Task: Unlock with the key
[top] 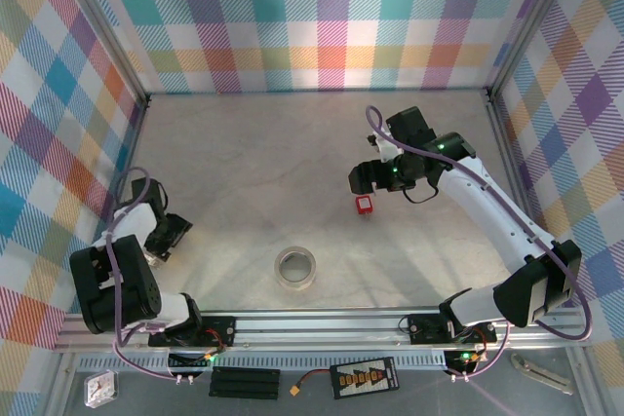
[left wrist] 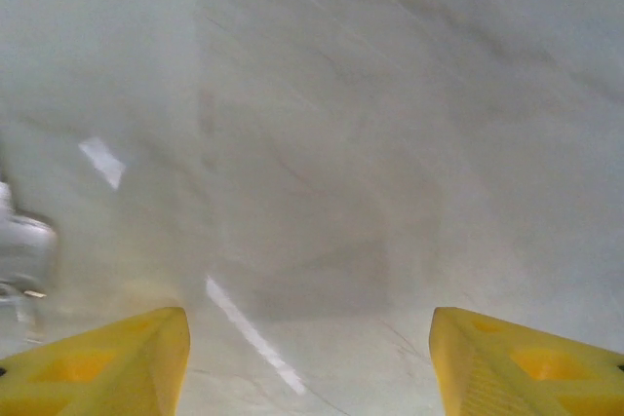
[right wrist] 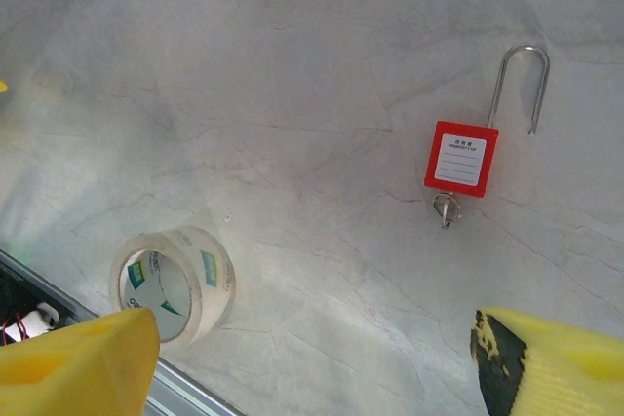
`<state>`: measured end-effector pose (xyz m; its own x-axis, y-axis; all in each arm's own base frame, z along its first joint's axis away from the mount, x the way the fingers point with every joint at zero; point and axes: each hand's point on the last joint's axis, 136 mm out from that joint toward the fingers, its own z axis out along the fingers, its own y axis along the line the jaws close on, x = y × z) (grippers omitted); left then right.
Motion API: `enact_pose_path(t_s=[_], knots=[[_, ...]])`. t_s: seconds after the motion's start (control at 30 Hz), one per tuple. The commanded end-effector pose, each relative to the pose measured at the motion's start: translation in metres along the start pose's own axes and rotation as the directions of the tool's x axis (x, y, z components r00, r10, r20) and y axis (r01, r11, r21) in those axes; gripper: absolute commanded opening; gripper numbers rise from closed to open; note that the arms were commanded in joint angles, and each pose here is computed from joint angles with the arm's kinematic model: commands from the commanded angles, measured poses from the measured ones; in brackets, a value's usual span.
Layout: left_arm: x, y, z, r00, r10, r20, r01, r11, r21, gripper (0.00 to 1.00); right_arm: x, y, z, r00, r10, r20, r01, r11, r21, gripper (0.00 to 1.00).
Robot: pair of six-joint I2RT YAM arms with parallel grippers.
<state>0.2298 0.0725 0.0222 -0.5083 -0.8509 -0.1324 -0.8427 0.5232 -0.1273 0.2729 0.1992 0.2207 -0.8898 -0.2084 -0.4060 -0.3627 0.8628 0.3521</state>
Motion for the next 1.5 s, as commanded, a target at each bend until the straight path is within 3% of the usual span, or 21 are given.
enact_pose_path(t_s=[0.0, 0.13, 0.3, 0.47, 0.67, 0.87, 1.17, 1.47], knots=[[0.02, -0.023, 0.003, 0.999, -0.016, -0.03, 0.018, 0.998, 0.062, 0.65, 0.0, -0.003, -0.001, 1.0, -0.019, 0.0, 0.019, 1.0, 0.01, 0.83], [0.026, -0.031, -0.012, 0.999, -0.031, -0.015, 0.032, 0.997, 0.075, 0.68, 0.005, -0.004, -0.001, 1.0, -0.016, -0.008, 0.016, 1.0, 0.013, 0.83], [0.007, 0.001, -0.055, 0.993, -0.04, 0.114, 0.041, 0.999, -0.007, 0.87, 0.012, -0.008, -0.006, 1.0, -0.023, -0.004, 0.023, 0.999, 0.029, 0.83], [0.0, 0.05, -0.048, 0.987, -0.133, 0.09, 0.14, 0.987, -0.081, 0.89, 0.013, -0.009, -0.006, 1.0, -0.026, -0.005, 0.026, 0.999, 0.032, 0.84], [-0.01, 0.064, -0.032, 0.977, -0.197, 0.079, 0.205, 0.972, -0.116, 0.88, 0.009, -0.005, -0.008, 1.0, -0.025, -0.001, 0.025, 1.0, 0.015, 0.84], [-0.01, 0.075, -0.012, 0.961, -0.271, 0.045, 0.274, 0.958, -0.085, 0.85, 0.011, -0.006, -0.008, 1.0, -0.026, -0.008, 0.026, 0.999, 0.02, 0.84], [-0.025, 0.068, 0.005, 0.966, -0.257, 0.032, 0.258, 0.965, -0.034, 0.75, 0.011, -0.005, -0.001, 1.0, -0.005, -0.025, 0.006, 1.0, 0.007, 0.83], [-0.022, 0.05, 0.015, 0.978, -0.208, -0.027, 0.209, 0.977, 0.043, 0.5, 0.008, -0.007, 0.003, 1.0, 0.0, -0.03, 0.0, 1.0, 0.013, 0.82]])
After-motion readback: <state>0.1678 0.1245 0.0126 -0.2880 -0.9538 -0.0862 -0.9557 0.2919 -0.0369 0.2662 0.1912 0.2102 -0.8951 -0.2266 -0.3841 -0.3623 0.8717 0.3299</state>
